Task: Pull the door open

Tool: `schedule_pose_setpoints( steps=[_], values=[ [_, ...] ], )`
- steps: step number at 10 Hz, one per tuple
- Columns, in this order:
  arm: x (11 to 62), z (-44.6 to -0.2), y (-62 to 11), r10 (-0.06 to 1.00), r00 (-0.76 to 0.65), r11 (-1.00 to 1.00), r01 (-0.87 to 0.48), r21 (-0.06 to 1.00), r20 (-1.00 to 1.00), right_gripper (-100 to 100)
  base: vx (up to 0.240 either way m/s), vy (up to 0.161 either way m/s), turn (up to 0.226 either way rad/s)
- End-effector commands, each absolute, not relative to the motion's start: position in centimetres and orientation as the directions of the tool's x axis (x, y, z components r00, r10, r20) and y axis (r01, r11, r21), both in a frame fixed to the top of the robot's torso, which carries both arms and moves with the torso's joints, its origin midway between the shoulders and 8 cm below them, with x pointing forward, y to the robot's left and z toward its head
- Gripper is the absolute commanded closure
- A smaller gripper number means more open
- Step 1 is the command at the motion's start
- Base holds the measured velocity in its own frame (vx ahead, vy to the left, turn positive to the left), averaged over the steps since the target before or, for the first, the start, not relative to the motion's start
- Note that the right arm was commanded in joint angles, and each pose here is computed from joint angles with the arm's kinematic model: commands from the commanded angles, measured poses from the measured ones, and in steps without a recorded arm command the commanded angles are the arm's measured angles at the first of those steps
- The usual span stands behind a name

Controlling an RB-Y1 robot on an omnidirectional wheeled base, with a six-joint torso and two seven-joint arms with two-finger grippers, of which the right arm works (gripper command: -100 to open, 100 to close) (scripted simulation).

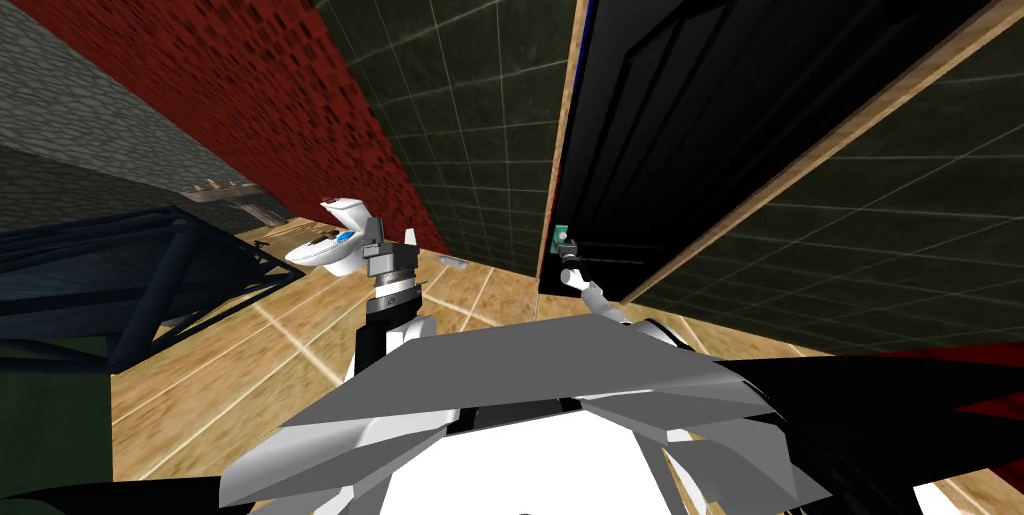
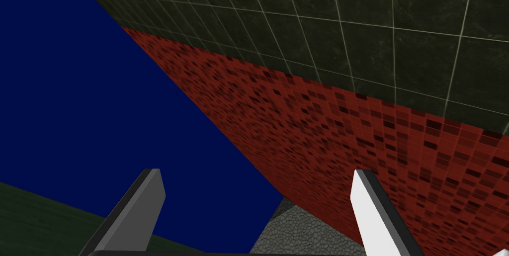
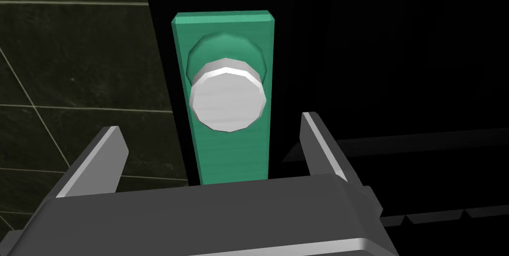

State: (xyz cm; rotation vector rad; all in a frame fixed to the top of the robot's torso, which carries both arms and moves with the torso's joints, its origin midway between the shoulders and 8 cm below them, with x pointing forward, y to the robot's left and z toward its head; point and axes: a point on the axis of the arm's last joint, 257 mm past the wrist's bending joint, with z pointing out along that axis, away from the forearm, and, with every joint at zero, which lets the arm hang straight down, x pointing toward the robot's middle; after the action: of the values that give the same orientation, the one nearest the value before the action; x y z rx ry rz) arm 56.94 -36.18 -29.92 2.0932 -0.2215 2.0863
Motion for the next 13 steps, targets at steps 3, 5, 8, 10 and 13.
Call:
schedule_pose_setpoints(
  steps=[3, 5, 8, 10, 13],
  values=[
    [55.6, -29.7, -40.7, 0.018, 0.002, -0.961, -0.276, 0.018, 1.0, -100, 0.162, 0.0, 0.149],
    [55.9, -29.7, -40.5, 0.016, 0.0, -0.962, -0.274, 0.015, 1.0, 100, 0.024, -0.002, -0.004],
    [55.9, -29.7, -40.5, 0.016, 0.0, -0.962, -0.274, 0.015, 1.0, 100, -0.014, -0.003, 0.002],
    [55.9, -29.7, -40.5, 0.016, 0.0, -0.962, -0.274, 0.015, 1.0, 100, 0.0, 0.0, 0.0],
    [55.7, -29.7, -40.3, 0.014, 0.0, -0.969, -0.247, 0.013, 1.0, 100, -0.157, -0.051, 0.119]
  ],
)
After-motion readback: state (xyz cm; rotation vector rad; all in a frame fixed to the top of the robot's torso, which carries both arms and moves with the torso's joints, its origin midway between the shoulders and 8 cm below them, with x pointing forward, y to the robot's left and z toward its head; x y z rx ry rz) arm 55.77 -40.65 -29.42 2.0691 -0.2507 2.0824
